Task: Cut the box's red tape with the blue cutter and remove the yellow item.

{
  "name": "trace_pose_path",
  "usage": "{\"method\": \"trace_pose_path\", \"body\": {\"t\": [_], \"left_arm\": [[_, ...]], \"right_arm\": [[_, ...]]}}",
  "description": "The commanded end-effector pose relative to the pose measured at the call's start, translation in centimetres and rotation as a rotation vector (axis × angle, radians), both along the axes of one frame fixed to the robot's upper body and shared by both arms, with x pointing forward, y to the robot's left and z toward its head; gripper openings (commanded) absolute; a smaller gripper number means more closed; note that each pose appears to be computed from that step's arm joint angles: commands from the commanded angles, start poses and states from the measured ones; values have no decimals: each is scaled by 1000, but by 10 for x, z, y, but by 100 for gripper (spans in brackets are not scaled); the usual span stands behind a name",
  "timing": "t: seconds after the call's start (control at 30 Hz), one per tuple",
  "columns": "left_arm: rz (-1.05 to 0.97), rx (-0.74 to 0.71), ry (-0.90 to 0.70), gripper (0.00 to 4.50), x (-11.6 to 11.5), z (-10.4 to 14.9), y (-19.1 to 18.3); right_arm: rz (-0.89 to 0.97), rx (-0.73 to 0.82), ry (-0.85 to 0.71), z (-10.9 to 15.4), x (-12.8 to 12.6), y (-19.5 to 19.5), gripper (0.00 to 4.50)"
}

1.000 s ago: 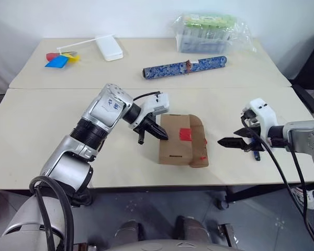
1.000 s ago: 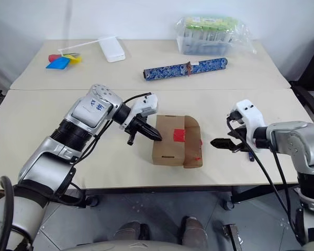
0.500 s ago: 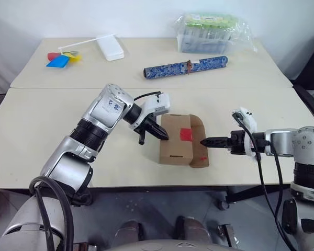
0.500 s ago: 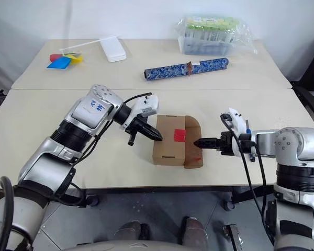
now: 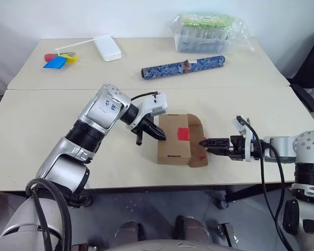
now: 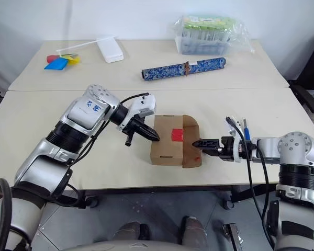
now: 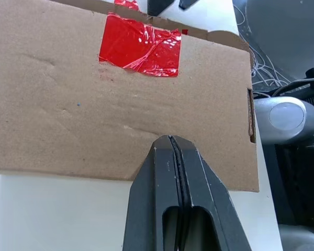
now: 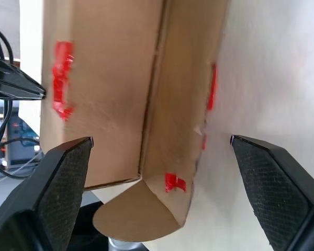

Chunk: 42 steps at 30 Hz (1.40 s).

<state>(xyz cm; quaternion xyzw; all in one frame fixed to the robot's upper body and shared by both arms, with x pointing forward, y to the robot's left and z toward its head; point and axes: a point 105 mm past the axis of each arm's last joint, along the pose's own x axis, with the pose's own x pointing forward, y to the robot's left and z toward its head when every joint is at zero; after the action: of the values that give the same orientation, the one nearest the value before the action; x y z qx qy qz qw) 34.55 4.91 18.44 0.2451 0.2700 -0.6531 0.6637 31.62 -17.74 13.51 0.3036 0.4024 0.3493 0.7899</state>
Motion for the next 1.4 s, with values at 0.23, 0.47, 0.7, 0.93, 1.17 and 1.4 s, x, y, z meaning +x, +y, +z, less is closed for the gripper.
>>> {"method": "trace_pose_path", "body": {"t": [0.23, 0.47, 0.7, 0.93, 1.17, 1.4], "left_arm": [[34, 78, 55, 0, -3, -21, 10], [35, 78, 54, 0, -3, -20, 10], [36, 77, 53, 0, -2, -20, 10], [37, 72, 51, 0, -1, -20, 8], [41, 76, 43, 0, 1, -20, 10], [36, 72, 35, 0, 2, -22, 7]], "right_arm": [[1, 38, 34, -8, 10, 15, 441], [33, 23, 52, -18, 8, 24, 441], [63, 6, 58, -24, 5, 30, 246], [80, -12, 51, -28, 5, 34, 3], [66, -54, 34, -26, 4, 25, 3], [94, -120, -35, -10, 1, 23, 3]]}}
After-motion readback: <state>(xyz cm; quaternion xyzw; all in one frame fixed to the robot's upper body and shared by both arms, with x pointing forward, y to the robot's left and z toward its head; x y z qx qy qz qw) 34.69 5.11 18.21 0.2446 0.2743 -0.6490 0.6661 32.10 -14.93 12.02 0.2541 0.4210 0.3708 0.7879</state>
